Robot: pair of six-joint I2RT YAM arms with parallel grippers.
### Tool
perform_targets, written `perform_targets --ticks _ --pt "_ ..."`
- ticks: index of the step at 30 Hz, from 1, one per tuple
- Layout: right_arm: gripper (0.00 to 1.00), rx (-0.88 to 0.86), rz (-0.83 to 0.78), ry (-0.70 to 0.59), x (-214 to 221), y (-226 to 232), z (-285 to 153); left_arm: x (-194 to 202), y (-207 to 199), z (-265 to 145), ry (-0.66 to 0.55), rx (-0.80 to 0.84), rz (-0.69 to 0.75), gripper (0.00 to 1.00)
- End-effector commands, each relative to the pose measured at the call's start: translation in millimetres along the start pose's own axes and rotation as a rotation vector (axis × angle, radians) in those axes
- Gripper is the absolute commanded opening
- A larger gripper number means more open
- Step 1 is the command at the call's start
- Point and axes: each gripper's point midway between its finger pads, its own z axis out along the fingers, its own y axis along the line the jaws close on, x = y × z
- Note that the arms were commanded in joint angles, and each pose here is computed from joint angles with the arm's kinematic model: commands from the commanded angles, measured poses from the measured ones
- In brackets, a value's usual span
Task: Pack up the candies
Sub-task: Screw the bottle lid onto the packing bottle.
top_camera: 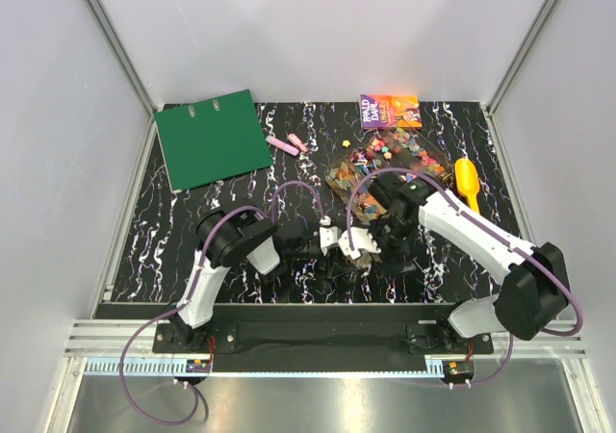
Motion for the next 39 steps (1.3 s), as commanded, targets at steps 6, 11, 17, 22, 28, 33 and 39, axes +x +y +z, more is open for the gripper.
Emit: perform_targets --ticks 6,11,17,22,28,33,39 --pt "1.00 -0.106 0.075 0.000 -10.2 42.8 2.6 17.8 27.3 -6.4 0.051 -0.128 0.032 0.00" --pt "1.00 0.033 0.046 -0.019 -19.6 22.9 -26.4 22.2 26.9 -6.6 0.067 -0.124 0.048 0.00" --pt "1.00 0.144 0.011 -0.078 -20.8 -21.8 -39.9 28.6 26.0 -5.6 0.086 -0.122 0.047 0.00" --pt "1.00 0.200 -0.058 -0.139 -15.3 -55.7 -31.3 30.0 25.7 -5.6 0.091 -0.122 0.048 0.00" --pt "1.00 0.209 -0.190 -0.215 -20.3 -77.8 -19.0 30.9 27.3 -5.5 0.095 -0.129 0.048 0.00" --pt "1.00 0.183 -0.244 -0.259 -27.5 -82.5 -13.8 30.8 28.3 -5.0 0.095 -0.133 0.047 0.00" --pt "1.00 0.152 -0.262 -0.259 -28.4 -84.9 -4.6 30.1 28.2 -5.4 0.092 -0.135 0.046 0.00"
